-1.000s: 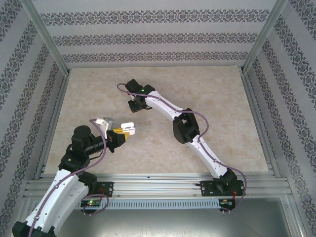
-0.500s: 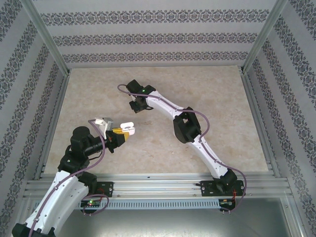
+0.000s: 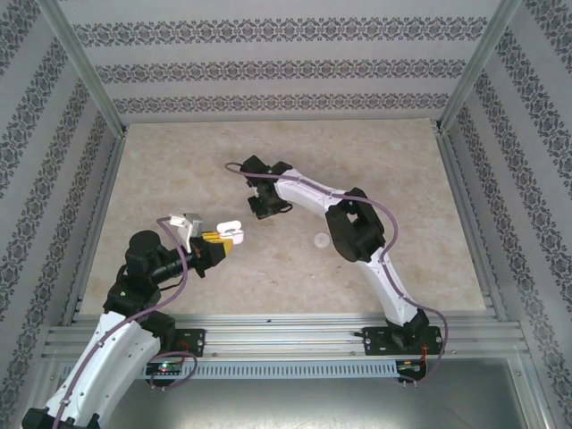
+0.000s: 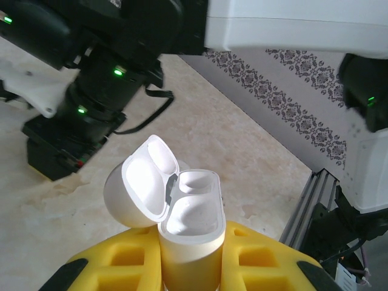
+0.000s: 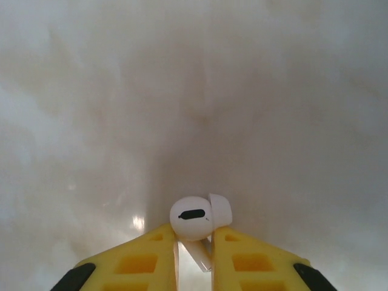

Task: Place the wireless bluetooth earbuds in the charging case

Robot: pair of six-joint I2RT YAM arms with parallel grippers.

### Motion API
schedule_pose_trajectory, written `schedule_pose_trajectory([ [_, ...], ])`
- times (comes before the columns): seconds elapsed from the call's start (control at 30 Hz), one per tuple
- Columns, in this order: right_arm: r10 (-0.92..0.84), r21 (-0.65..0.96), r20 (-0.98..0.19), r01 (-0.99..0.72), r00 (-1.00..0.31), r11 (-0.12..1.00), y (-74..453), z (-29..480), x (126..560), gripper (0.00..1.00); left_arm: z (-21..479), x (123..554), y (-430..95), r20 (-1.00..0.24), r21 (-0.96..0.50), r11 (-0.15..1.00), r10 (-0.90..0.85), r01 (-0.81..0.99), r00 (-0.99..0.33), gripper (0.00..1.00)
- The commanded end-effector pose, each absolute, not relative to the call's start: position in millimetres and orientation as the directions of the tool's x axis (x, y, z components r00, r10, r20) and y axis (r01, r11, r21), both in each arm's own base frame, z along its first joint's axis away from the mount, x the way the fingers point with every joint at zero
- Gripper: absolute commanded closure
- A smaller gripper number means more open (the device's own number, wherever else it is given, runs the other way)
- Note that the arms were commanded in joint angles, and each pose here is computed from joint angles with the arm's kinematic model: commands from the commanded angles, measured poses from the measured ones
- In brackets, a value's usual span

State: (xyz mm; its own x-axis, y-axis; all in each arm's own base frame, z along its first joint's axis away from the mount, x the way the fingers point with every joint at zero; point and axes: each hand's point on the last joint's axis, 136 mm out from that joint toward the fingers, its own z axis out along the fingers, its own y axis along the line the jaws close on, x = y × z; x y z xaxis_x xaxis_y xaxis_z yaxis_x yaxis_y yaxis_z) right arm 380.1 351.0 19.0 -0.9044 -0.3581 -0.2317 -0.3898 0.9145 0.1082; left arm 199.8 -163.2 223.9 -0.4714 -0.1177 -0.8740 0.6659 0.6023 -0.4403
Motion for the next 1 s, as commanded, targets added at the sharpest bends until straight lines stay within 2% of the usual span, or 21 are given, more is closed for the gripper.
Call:
schedule_pose_trajectory([
  [0.0,-0.235,0.177,-0.152,-0.260,-0.960,0.949,339.3,11.5,342.4,0.82,223.9,201.5,-164.5,-0.868,-0.464,0.581,-0.149,0.668,-0.473,0.89],
  [0.23,-0.032,0.251,-0.075,-0.050,-0.997,0.967,324.3,11.5,294.2,0.75,224.3,207.8,-171.1,-0.866,-0.482,0.542,-0.172,0.689,-0.470,0.89],
  [0.4,0.030,0.337,-0.025,0.020,-0.999,0.941,334.0,15.7,282.1,0.62,222.4,211.1,-175.5,-0.865,-0.484,0.521,-0.165,0.703,-0.473,0.89],
  [0.5,0.029,0.354,-0.035,0.015,-0.999,0.935,334.8,30.0,283.9,0.54,223.1,211.6,-175.9,-0.868,-0.480,0.520,-0.161,0.707,-0.470,0.89],
  [0.7,0.002,0.371,-0.090,-0.032,-0.996,0.928,329.5,65.3,292.7,0.52,222.3,209.4,-175.9,-0.874,-0.464,0.523,-0.140,0.715,-0.465,0.89],
  [0.97,-0.225,0.236,-0.132,-0.251,-0.965,0.939,317.0,75.2,310.5,0.52,218.4,205.1,-177.4,-0.873,-0.461,0.512,-0.117,0.725,-0.473,0.89],
])
